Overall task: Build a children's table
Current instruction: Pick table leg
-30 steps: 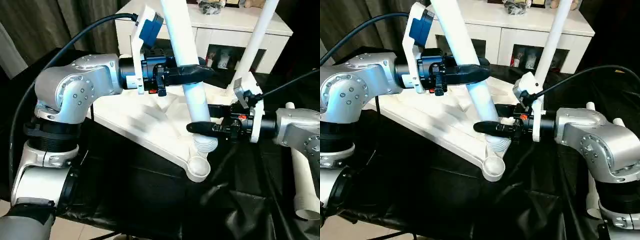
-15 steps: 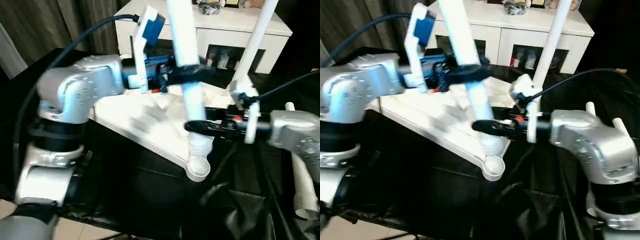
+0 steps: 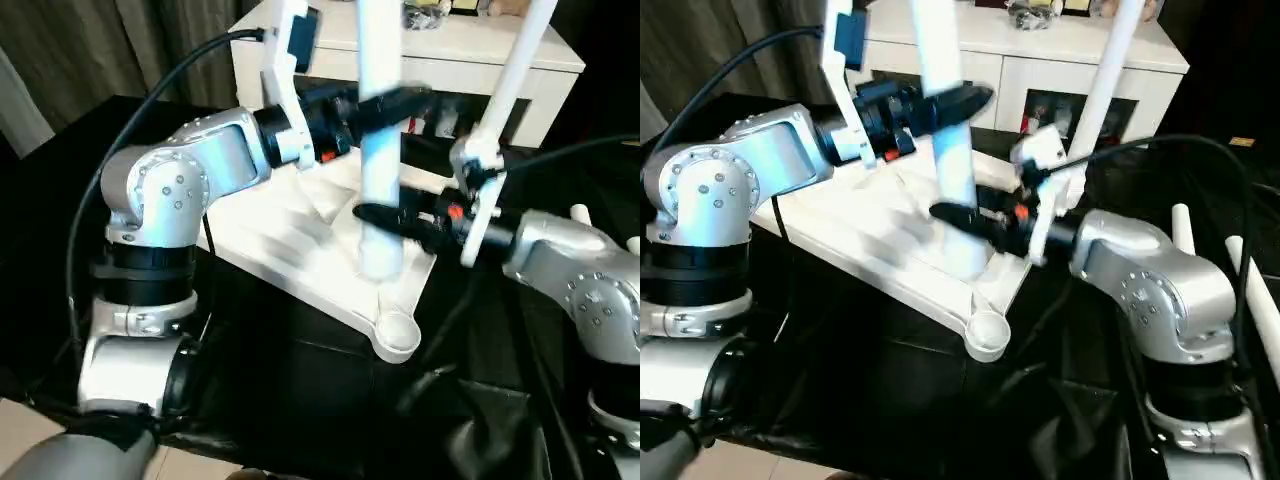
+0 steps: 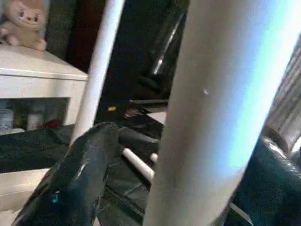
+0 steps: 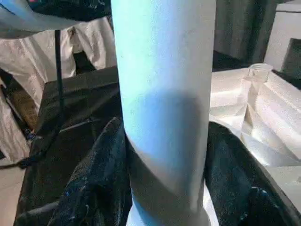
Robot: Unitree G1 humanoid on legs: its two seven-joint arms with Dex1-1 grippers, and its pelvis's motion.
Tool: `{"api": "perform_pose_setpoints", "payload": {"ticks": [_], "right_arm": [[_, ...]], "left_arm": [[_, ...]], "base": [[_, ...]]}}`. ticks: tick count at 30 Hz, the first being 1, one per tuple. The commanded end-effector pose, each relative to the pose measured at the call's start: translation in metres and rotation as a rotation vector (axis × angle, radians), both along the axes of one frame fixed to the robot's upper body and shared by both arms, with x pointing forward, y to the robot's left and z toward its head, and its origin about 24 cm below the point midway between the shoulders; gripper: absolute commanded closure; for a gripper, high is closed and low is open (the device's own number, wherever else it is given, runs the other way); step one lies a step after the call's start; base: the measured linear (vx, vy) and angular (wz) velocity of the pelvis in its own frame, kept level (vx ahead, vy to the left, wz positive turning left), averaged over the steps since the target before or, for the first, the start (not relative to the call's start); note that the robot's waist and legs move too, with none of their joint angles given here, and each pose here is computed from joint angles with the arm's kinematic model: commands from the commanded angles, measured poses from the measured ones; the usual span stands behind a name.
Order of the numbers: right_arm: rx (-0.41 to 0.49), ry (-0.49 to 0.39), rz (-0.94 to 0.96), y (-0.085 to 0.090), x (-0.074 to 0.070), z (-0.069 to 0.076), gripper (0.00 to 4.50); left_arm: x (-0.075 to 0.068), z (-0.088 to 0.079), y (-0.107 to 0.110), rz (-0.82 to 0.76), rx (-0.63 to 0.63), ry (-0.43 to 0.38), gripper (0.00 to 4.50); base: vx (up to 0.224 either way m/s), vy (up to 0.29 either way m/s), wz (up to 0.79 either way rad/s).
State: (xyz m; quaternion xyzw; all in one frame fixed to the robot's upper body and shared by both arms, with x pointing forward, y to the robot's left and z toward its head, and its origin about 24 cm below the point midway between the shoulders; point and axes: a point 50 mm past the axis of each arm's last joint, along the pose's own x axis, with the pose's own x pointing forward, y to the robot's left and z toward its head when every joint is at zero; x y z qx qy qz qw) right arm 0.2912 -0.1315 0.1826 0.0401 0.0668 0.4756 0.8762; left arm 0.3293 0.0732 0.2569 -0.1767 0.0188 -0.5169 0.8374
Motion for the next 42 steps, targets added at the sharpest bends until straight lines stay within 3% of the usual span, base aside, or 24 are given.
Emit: {"api": "perform_pose_setpoints", "payload": {"ticks": [1, 5, 8, 11, 14, 16, 28, 41, 42], "right_arm": [[0.012, -0.033, -0.032, -0.002, 0.004, 0.007, 2.62], [0.012, -0.033, -0.050, -0.004, 0.006, 0.007, 2.62], [0.004, -0.032, -0.056, -0.004, 0.006, 0.007, 2.62], [0.003, -0.030, -0.056, -0.004, 0.006, 0.007, 2.62], [0.003, -0.029, -0.057, -0.004, 0.007, 0.006, 2.62], [0.002, -0.029, -0.060, -0.004, 0.007, 0.006, 2.62], [-0.005, -0.042, -0.079, -0.003, 0.007, 0.007, 2.62], [-0.025, -0.055, -0.088, -0.003, 0.009, 0.007, 2.64], [-0.025, -0.055, -0.088, -0.003, 0.009, 0.007, 2.29]], "left_arm": [[0.000, 0.001, 0.002, 0.020, 0.013, -0.001, 0.32], [-0.002, 0.001, 0.003, 0.021, 0.016, 0.000, 0.08], [-0.005, 0.000, 0.001, -0.007, 0.005, 0.016, 0.46], [-0.006, -0.002, 0.001, -0.021, 0.023, 0.015, 0.48], [-0.008, -0.004, 0.000, -0.033, 0.045, 0.007, 0.88], [-0.008, -0.006, -0.001, -0.036, 0.063, 0.002, 0.89], [-0.001, -0.012, -0.002, 0.032, 0.086, 0.023, 2.09], [0.000, -0.014, -0.003, 0.052, 0.055, 0.024, 2.65], [0.000, -0.014, -0.003, 0.052, 0.055, 0.024, 2.66]], "base": [[0.000, 0.000, 0.00], [0.000, 0.000, 0.00], [0.000, 0.000, 0.00], [0.000, 0.000, 0.00], [0.000, 0.000, 0.00], [0.000, 0.000, 0.00], [0.000, 0.000, 0.00], [0.000, 0.000, 0.00], [0.000, 0.000, 0.00]]}}
